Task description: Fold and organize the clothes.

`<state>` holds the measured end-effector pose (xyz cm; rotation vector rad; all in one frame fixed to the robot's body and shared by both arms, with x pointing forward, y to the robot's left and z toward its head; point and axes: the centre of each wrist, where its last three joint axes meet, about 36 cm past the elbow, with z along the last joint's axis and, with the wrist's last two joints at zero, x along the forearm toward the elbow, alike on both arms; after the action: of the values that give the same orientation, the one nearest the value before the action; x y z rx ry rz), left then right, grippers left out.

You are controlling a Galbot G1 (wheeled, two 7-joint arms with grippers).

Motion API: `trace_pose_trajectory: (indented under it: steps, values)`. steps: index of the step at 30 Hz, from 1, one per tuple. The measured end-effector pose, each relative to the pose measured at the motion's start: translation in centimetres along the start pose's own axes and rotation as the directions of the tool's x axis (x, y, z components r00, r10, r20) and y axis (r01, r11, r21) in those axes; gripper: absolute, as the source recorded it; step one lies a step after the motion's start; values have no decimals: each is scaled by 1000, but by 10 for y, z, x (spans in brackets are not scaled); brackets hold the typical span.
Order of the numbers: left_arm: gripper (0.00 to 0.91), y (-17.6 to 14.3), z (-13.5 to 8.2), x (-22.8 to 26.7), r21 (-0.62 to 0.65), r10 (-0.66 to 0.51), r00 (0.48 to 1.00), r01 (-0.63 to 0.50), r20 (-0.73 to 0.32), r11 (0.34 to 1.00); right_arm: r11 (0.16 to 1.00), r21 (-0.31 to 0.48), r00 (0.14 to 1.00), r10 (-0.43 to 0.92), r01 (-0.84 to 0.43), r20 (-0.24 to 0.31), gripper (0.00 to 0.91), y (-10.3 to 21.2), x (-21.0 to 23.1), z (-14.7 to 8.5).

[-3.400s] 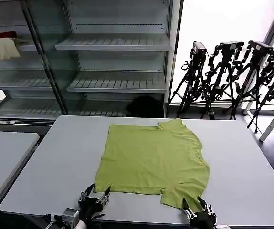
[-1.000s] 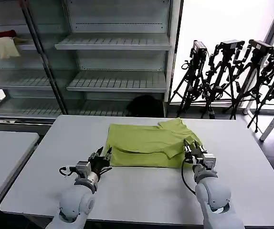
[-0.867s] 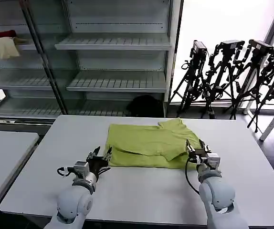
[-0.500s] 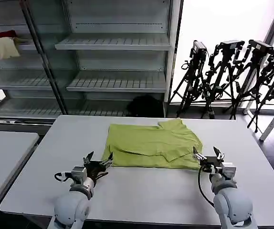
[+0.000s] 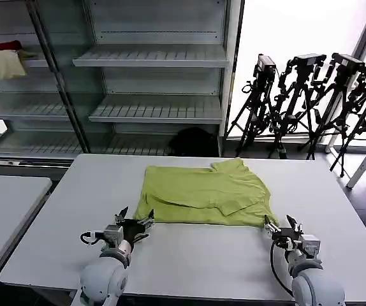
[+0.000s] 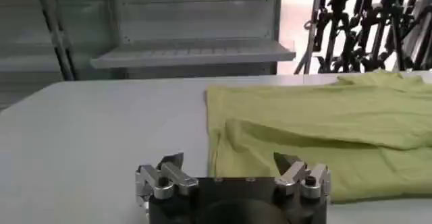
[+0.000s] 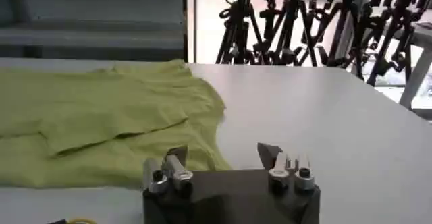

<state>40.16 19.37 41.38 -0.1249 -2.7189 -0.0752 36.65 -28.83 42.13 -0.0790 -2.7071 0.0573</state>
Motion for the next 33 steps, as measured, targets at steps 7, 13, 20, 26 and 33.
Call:
trace_pose_trajectory:
  steps: [7, 13, 20, 26, 33]
  values:
    - [10, 1, 3, -2, -12, 1, 1000, -1, -12, 1000, 1000, 11, 1000, -3, 3, -2, 0, 0, 3, -1]
    - [10, 0, 6, -1, -20, 20, 1000, -20, -21, 1000, 1000, 17, 1000, -6, 6, 14, 0, 1, 8, -6]
    - [0, 0, 10, -2, -23, 25, 999, -25, -29, 999, 1000, 19, 1000, -7, 7, 27, 0, 0, 15, -10]
    - [0, 1, 11, 1, -19, 26, 999, -26, -24, 999, 1000, 10, 999, -4, 4, 33, 0, -1, 23, -12]
    - [0, 7, 11, 16, -18, 27, 999, -28, -18, 999, 1000, 18, 999, -13, 13, 30, 0, 5, 47, -10]
